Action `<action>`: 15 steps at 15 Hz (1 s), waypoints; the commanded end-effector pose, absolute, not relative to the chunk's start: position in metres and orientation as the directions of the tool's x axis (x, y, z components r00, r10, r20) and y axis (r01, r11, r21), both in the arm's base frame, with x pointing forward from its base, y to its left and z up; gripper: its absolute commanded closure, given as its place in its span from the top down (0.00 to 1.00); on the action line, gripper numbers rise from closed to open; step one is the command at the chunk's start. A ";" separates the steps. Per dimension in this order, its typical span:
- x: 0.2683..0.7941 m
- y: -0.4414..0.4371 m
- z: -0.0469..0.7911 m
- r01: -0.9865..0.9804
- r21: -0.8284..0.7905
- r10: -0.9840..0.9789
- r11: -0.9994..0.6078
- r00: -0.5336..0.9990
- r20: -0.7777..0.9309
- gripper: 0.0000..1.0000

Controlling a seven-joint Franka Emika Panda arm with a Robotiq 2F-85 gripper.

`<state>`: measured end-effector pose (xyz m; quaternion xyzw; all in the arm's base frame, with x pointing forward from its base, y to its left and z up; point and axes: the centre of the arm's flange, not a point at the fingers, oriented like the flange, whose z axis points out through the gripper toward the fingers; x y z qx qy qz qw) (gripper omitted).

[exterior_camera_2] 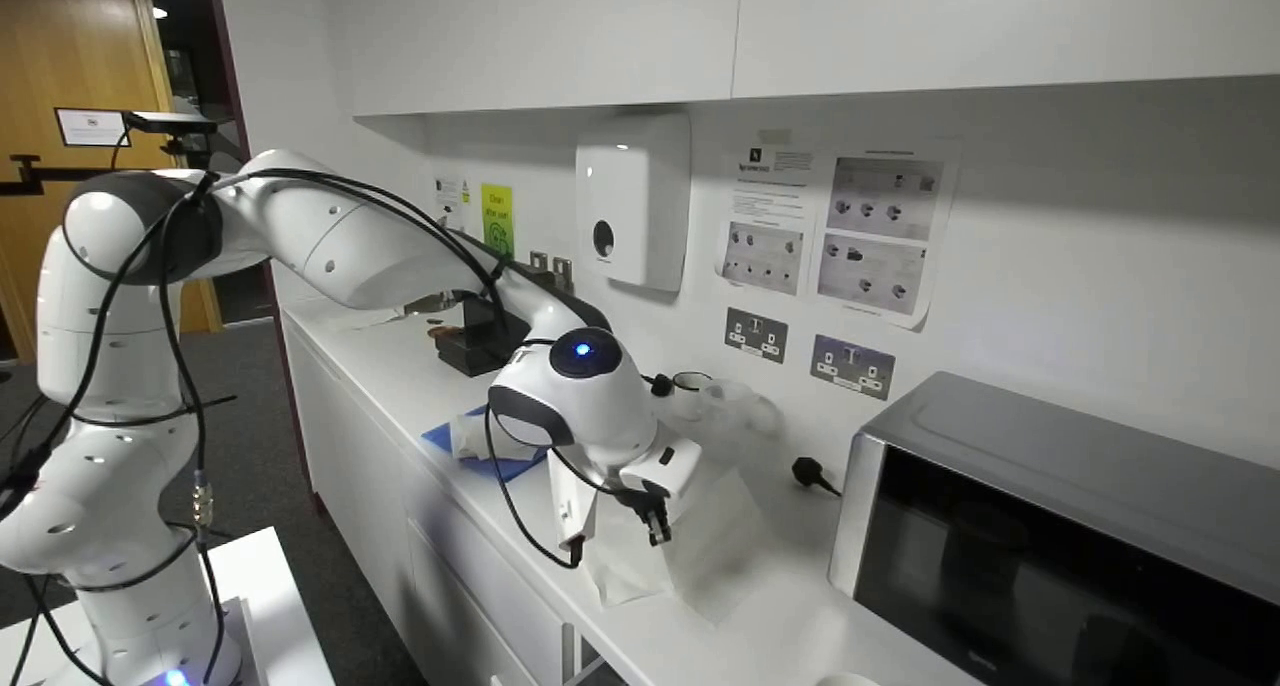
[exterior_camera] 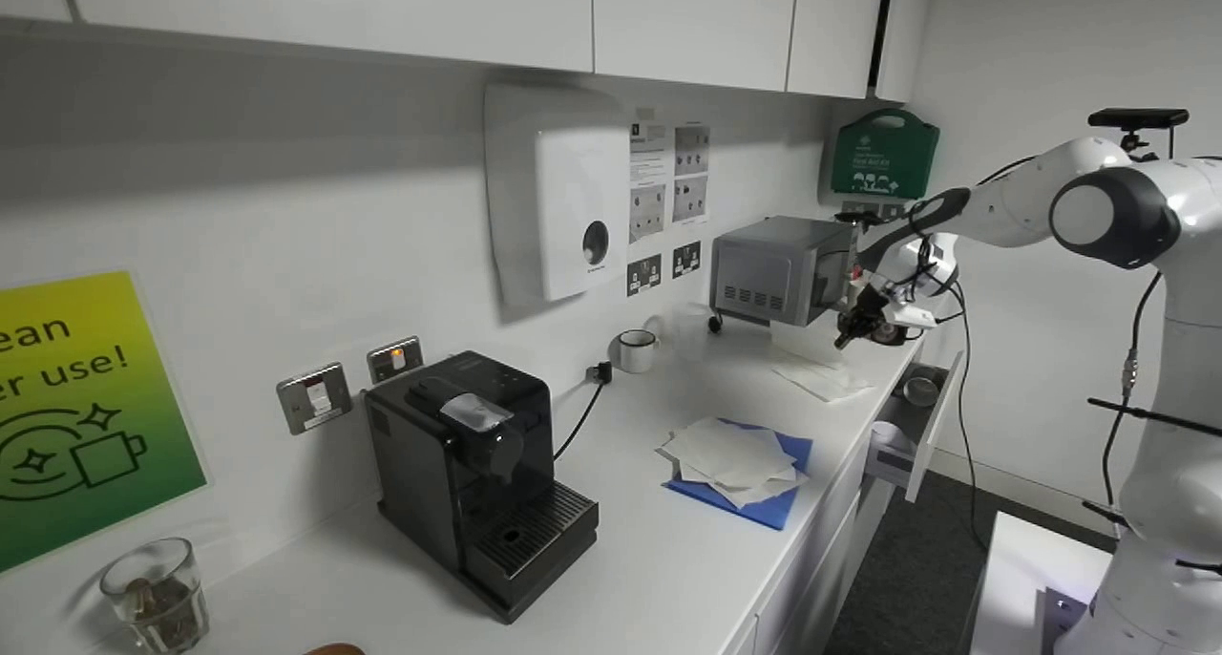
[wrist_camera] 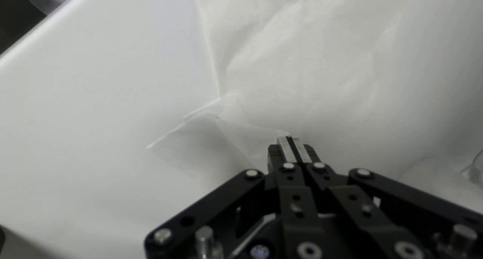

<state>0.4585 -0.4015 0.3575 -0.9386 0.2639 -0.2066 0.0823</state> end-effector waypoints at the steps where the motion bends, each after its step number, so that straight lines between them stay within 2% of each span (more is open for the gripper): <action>1: 0.449 -0.381 0.357 -0.416 -0.221 -0.468 -0.882 0.828 0.308 0.00; 6: 0.433 -0.379 0.353 -0.369 -0.168 -0.402 -0.914 0.879 0.258 0.00; 13: 0.427 -0.380 0.348 -0.340 -0.173 -0.370 -0.924 0.912 0.180 0.00; 14: 0.427 -0.381 0.347 -0.344 -0.177 -0.372 -0.922 0.913 0.168 0.26; 15: 0.426 -0.382 0.346 -0.341 -0.176 -0.369 -0.924 0.914 0.167 0.29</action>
